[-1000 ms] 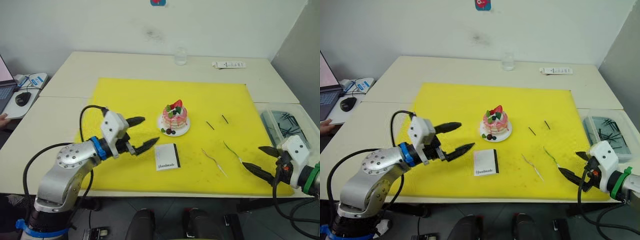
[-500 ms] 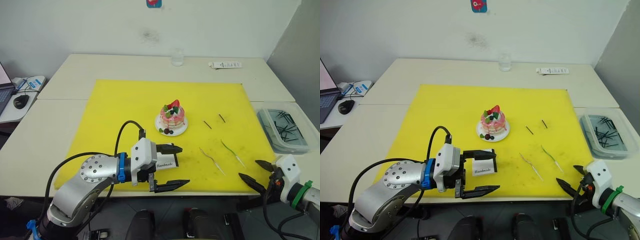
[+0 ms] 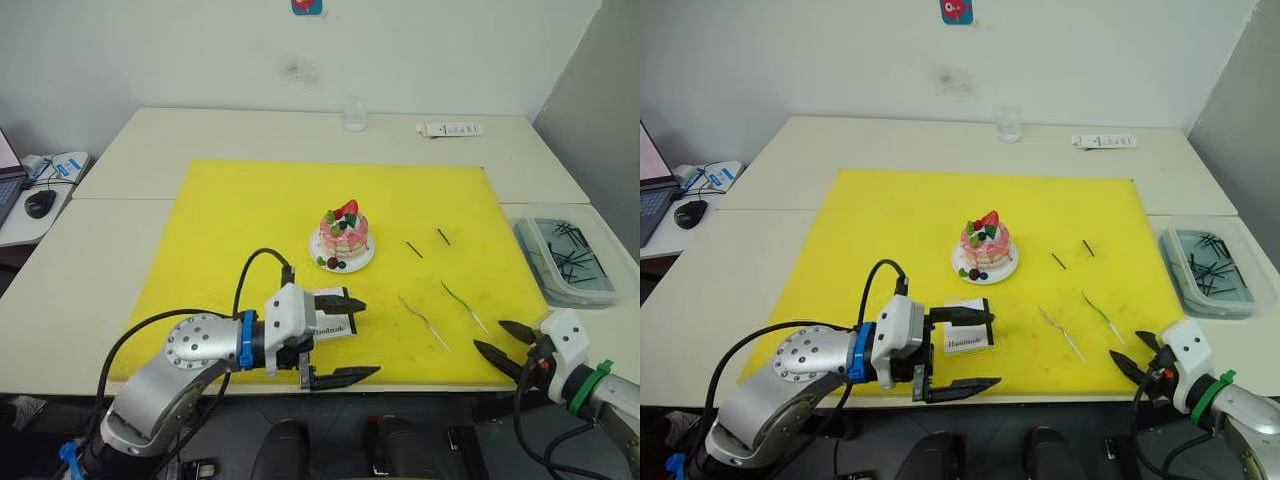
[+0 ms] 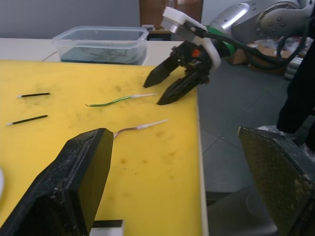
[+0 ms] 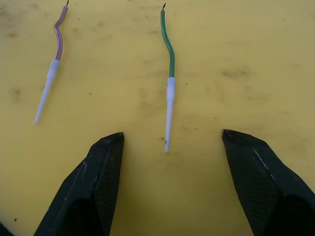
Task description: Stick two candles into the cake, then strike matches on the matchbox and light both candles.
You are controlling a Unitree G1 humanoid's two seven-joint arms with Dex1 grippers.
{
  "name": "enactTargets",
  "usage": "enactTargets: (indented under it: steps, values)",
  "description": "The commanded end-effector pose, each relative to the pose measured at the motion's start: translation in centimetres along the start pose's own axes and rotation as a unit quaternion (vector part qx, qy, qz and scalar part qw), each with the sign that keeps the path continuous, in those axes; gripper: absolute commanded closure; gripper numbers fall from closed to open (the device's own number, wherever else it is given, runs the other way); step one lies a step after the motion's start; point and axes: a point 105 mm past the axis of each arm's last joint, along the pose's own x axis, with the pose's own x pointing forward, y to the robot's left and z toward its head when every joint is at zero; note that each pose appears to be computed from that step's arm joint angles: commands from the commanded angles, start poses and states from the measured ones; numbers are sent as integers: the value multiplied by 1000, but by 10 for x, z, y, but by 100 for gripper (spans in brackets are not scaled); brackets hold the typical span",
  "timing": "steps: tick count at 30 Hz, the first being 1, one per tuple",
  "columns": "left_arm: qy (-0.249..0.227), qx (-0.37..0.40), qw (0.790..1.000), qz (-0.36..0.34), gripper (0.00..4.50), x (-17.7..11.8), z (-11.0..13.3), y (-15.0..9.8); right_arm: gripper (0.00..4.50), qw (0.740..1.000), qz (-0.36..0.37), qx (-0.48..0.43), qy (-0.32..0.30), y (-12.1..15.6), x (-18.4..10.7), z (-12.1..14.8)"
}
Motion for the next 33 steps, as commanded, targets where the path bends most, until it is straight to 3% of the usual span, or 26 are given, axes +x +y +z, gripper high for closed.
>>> enactTargets:
  steps: [1, 4, 10, 11, 19, 23, 29, 32, 33]
  values:
    - [-17, 25, 999, -9, 0, 3, 13, -5, 140, 1000, 4, -7, -9, 4, 1, 6]
    - [-17, 24, 1000, -10, 0, 3, 12, -5, 209, 1000, 3, -4, -11, 4, 2, 6]
    - [-21, 24, 999, -11, 0, 6, 15, -6, 433, 1000, 2, -2, -20, 4, 3, 9]
    - [-21, 24, 999, -11, 0, 6, 15, -5, 448, 1000, 2, -2, -21, 4, 3, 9]
    - [-27, 7, 1000, 2, 0, 7, 15, -3, 448, 999, -1, -1, -46, 4, 0, 18]
    - [-50, -67, 995, 50, 0, 5, 13, 13, 448, 995, 0, -7, -101, 4, -3, 49]
    - [-108, -252, 957, 96, 0, 9, 12, 35, 448, 982, 30, -43, -182, 20, 2, 109]
    - [-153, -286, 937, 127, 0, 18, 22, 53, 448, 971, 40, -66, -225, 31, 9, 138]
    - [-169, -292, 933, 126, 19, 20, 28, 56, 449, 969, 44, -69, -233, 35, 10, 143]
